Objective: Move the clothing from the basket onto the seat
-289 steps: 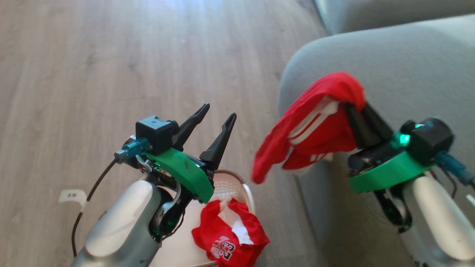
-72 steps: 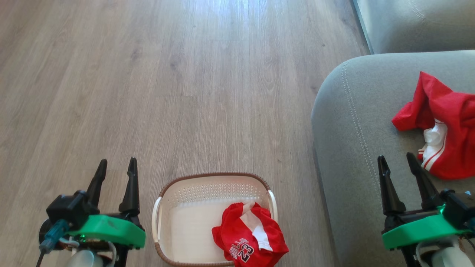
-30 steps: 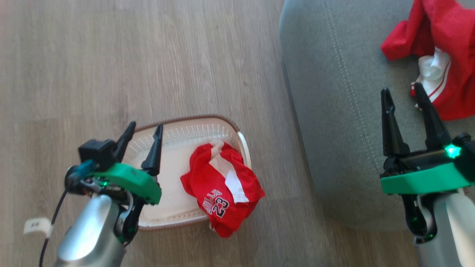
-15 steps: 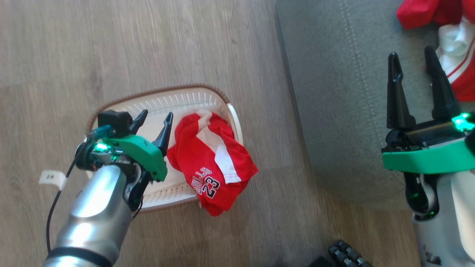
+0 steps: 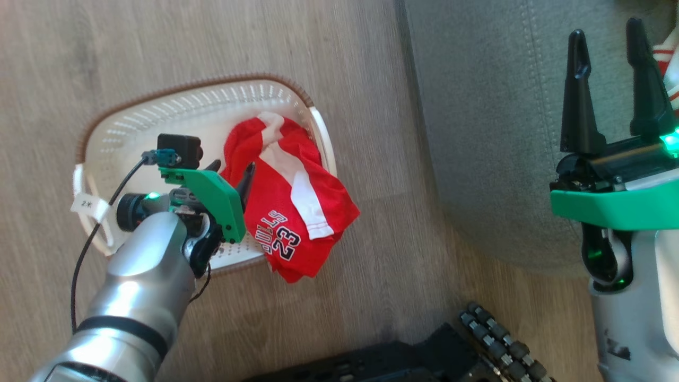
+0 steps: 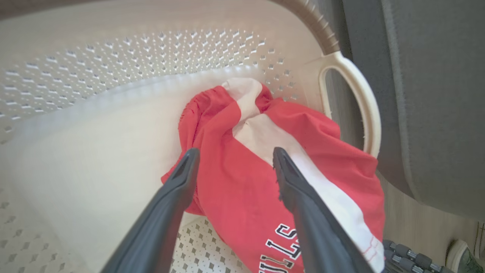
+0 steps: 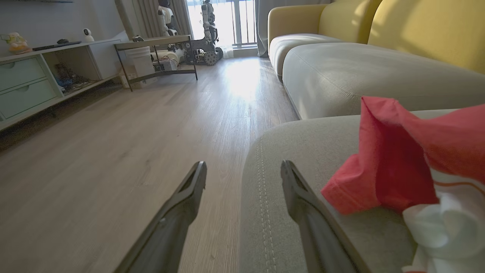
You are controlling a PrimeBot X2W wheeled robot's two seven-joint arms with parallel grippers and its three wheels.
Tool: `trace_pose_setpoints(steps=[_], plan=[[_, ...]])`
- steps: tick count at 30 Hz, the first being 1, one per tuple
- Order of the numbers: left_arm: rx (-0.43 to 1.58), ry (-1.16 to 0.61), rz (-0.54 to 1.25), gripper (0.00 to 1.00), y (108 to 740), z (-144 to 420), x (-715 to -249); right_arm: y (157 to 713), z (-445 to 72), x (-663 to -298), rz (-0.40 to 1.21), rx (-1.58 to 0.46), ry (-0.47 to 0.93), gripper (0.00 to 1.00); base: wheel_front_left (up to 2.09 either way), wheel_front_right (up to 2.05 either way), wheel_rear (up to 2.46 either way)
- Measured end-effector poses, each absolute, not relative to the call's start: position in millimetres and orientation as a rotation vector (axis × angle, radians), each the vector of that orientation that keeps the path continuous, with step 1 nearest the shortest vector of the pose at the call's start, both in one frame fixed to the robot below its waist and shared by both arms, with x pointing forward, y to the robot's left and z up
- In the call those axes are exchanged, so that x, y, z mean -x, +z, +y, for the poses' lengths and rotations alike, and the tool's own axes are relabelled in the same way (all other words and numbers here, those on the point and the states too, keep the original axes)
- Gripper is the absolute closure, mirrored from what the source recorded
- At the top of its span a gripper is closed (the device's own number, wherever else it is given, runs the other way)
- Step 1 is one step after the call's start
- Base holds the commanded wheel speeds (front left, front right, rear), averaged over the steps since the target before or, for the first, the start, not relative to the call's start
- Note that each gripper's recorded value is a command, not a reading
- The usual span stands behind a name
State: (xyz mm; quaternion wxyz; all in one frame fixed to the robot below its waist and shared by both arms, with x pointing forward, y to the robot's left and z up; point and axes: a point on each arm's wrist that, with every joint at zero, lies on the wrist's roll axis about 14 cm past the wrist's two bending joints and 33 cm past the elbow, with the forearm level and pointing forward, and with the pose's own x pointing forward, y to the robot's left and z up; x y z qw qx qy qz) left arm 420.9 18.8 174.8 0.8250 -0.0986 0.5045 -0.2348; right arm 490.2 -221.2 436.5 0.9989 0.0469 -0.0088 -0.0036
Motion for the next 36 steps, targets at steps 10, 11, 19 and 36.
trace_pose_setpoints(steps=[10, 11, 19, 36], plan=[[0.206, -0.522, 1.270, 0.00, 124, 15, -408, 412, -230, -499, 0.016, -0.066, -0.029, 0.00, 0.00, 0.00, 0.00], [0.202, -0.521, 1.286, 0.00, 118, 17, -407, 407, -231, -499, 0.026, -0.065, -0.033, 0.00, 0.00, 0.00, 0.00], [0.168, -0.531, 1.384, 0.00, 86, 22, -392, 387, -236, -497, 0.069, -0.046, -0.053, 0.00, 0.00, 0.00, 0.00], [0.119, -0.602, 1.514, 0.17, 60, 17, -375, 360, -240, -493, 0.135, -0.021, -0.065, 0.00, 0.00, 0.00, 0.00]])
